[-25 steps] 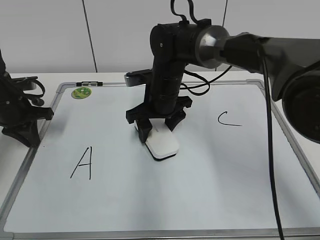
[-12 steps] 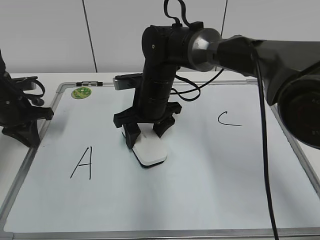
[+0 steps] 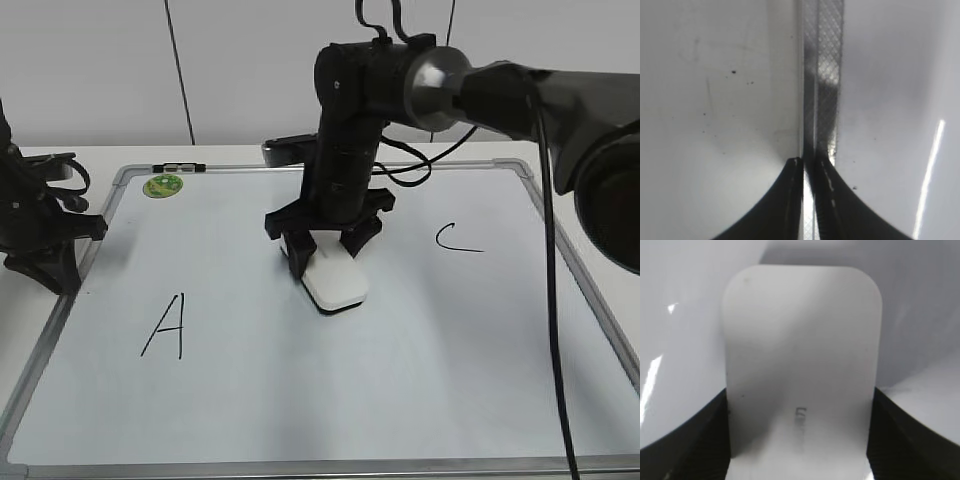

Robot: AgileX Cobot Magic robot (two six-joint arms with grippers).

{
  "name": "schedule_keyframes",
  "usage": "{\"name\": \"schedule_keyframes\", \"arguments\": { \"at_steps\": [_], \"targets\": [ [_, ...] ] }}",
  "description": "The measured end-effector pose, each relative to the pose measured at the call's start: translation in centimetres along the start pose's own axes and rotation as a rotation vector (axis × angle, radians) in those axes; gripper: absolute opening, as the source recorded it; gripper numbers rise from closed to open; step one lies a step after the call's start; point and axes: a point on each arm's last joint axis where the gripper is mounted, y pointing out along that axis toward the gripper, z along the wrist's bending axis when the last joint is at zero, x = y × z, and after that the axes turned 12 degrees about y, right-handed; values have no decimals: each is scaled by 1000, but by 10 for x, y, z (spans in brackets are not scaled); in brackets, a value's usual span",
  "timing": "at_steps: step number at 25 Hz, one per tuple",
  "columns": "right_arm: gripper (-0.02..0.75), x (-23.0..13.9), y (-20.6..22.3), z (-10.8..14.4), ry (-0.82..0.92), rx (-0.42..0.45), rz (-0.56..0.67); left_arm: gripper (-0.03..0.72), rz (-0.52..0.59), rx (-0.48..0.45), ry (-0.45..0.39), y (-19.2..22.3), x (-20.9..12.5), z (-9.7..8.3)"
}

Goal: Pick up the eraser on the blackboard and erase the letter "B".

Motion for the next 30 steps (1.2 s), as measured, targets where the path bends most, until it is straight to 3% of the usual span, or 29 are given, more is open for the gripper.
{"name": "schedule_keyframes", "arguments": {
  "at_steps": [6, 13, 18, 25, 30],
  "targets": [
    [524, 5, -12, -22, 14, -72, -38, 69, 0, 0, 0, 0, 0, 0],
    [524, 7, -72, -39, 77, -224, -198, 69, 0, 0, 0, 0, 0, 0],
    [524, 6, -97, -76, 175, -253, -231, 69, 0, 0, 0, 0, 0, 0],
    [524, -24, -123, -139, 332, -333, -202, 71, 0, 0, 2, 0, 0, 0],
    [524, -44, -122, -159, 380, -352, -149, 72, 1, 0, 2, 0, 0, 0]
  ]
}}
